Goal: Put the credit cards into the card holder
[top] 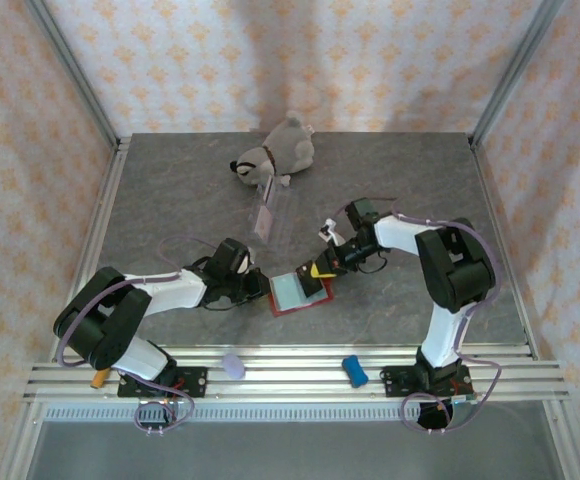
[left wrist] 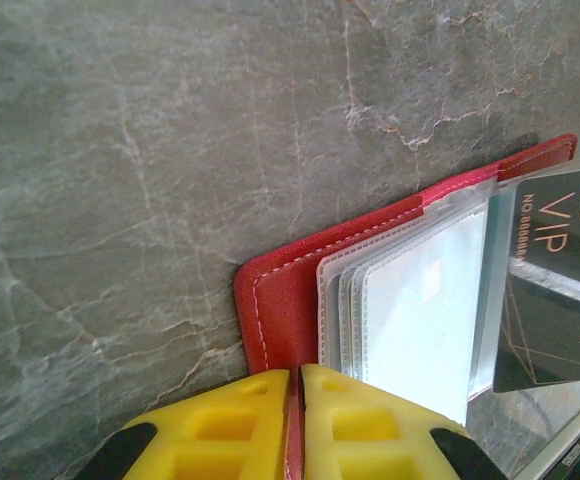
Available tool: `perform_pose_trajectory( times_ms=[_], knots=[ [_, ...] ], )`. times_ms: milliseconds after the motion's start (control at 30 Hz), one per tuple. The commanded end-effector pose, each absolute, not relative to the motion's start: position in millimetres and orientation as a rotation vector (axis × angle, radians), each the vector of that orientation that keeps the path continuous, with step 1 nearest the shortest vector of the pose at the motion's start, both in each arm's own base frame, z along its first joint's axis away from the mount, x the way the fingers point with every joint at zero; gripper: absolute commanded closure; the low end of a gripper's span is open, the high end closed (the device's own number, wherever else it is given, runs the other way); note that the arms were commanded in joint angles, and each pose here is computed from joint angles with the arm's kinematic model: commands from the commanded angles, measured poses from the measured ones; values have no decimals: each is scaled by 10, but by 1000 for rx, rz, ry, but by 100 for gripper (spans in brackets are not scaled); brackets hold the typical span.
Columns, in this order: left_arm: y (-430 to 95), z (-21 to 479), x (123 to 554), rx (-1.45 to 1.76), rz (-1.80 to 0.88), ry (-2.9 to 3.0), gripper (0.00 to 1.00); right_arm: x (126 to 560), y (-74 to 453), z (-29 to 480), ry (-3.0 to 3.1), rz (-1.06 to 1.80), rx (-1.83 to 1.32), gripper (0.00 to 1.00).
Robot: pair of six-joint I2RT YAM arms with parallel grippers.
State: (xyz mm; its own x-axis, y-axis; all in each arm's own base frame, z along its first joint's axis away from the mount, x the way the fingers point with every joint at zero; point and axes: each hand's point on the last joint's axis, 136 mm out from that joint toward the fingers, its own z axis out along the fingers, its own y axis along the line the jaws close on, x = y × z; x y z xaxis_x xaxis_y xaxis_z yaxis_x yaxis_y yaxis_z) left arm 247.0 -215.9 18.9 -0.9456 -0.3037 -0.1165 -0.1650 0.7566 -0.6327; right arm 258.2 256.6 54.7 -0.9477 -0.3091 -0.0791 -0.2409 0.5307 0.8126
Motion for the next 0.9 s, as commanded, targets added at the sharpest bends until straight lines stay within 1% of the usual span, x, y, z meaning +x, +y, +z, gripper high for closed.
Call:
perform_pose_trajectory(
  times_ms=[0,867],
  knots=[
    [-2103,186,2522,-384,-915,2730,85,2485,2640,478,-2621,-1421,475,100],
    [-2119,110,2556,-375,-890,2767,86,2459,2773,445,-2580,-1479,472,100]
  ],
)
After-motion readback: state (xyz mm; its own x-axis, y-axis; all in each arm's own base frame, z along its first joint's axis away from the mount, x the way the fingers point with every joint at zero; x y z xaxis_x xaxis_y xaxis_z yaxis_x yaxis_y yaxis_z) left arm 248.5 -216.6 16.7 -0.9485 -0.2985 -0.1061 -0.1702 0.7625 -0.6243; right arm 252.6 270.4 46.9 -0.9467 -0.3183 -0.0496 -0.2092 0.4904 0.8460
